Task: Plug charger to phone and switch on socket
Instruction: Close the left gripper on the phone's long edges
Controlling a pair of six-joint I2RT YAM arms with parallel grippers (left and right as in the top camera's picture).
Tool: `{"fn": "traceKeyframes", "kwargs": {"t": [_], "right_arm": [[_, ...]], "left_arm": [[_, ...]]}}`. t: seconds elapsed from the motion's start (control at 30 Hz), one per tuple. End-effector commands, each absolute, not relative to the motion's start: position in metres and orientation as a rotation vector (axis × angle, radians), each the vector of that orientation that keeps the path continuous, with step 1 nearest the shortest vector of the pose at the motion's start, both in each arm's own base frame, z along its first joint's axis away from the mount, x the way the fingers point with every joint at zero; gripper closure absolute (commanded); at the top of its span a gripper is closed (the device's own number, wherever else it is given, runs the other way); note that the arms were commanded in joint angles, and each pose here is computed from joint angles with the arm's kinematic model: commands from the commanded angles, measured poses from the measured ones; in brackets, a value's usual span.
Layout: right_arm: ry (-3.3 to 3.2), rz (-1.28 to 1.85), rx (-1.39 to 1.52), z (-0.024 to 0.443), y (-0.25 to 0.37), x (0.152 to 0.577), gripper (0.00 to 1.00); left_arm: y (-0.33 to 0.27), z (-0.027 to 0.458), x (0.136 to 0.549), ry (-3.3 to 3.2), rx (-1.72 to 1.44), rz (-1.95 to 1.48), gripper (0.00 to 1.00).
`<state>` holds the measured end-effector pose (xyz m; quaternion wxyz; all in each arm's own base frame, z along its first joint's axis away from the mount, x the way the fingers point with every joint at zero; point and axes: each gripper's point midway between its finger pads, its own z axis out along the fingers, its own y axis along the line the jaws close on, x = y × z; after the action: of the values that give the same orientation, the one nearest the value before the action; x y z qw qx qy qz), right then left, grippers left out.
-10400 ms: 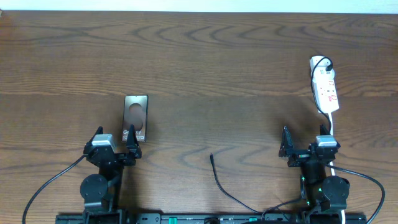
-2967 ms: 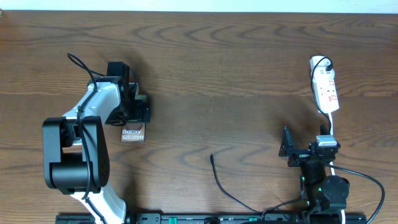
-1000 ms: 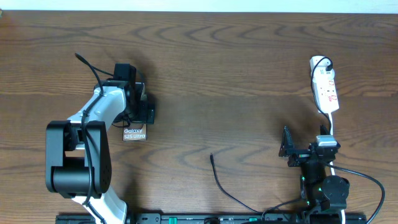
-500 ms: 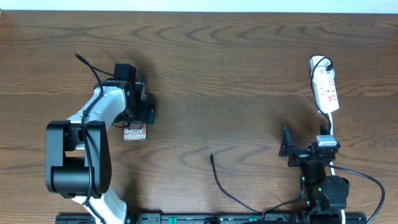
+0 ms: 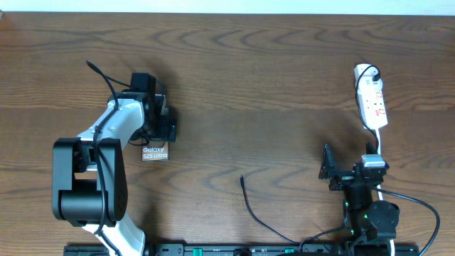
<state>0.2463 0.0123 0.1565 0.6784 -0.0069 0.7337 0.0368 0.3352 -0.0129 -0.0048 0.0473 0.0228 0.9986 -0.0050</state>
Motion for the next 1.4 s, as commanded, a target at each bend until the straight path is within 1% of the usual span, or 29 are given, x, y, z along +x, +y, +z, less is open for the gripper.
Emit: {"fn": "traceKeyframes", "kwargs": {"t": [0.0,0.13,0.23,0.43,0.53,0.77,0.87,0.97,1.07,1.17,1.27,1.3,1.33,1.37], "right_arm": [[1.654,0.086,-0.009,0.1548,0.0126,0.2462,0.01],[1.654,0.086,-0.009,0.1548,0.0126,0.2462,0.01],[1.654,0.086,-0.009,0.1549,0.0126,0.2462,0.01],[1.654,0.086,-0.009,0.1548,0.0126,0.2462,0.01],[1.654,0.086,-0.009,0.1548,0.0126,0.2462,0.01],[1.654,0.086,-0.009,0.1548,0.0126,0.2462,0.01],[1.654,0.086,-0.009,0.1548,0.0126,0.2462,0.01],[1.654,0.086,-0.009,0.1549,0.0126,0.2462,0.01],[1.654,0.086,-0.009,0.1548,0.0126,0.2462,0.01],[1.654,0.086,-0.009,0.1549,0.0126,0.2462,0.01],[1.654,0.086,-0.009,0.1548,0.0126,0.2462,0.01],[1.654,0.086,-0.009,0.1548,0.0126,0.2462,0.01],[1.654,0.086,-0.009,0.1549,0.0126,0.2462,0.01],[1.654,0.086,-0.009,0.1548,0.0126,0.2462,0.01]], "left_arm": [[-0.0089,-0.0241,0.3158,3.120,0.066,0.023,0.11],[-0.0089,-0.0241,0.3163,3.118,0.066,0.022,0.12],[-0.0089,-0.0241,0.3163,3.118,0.066,0.022,0.19],[-0.0089,-0.0241,0.3162,3.118,0.066,0.022,0.21],[-0.0089,-0.0241,0.3162,3.118,0.066,0.022,0.24],[-0.0089,-0.0241,0.3161,3.119,0.066,0.023,0.26],[-0.0089,-0.0241,0.3161,3.119,0.065,0.022,0.32],[-0.0089,-0.0241,0.3161,3.119,0.065,0.022,0.40],[-0.0089,-0.0241,0.3161,3.119,0.066,0.023,0.51],[-0.0089,-0.0241,0.3161,3.119,0.066,0.023,0.66],[-0.0089,-0.0241,0.3161,3.119,0.065,0.022,0.76],[-0.0089,-0.0241,0.3161,3.119,0.066,0.023,0.81],[-0.0089,-0.0241,0.3162,3.118,0.066,0.022,0.89],[-0.0089,-0.0241,0.3162,3.118,0.066,0.022,0.92]]}}
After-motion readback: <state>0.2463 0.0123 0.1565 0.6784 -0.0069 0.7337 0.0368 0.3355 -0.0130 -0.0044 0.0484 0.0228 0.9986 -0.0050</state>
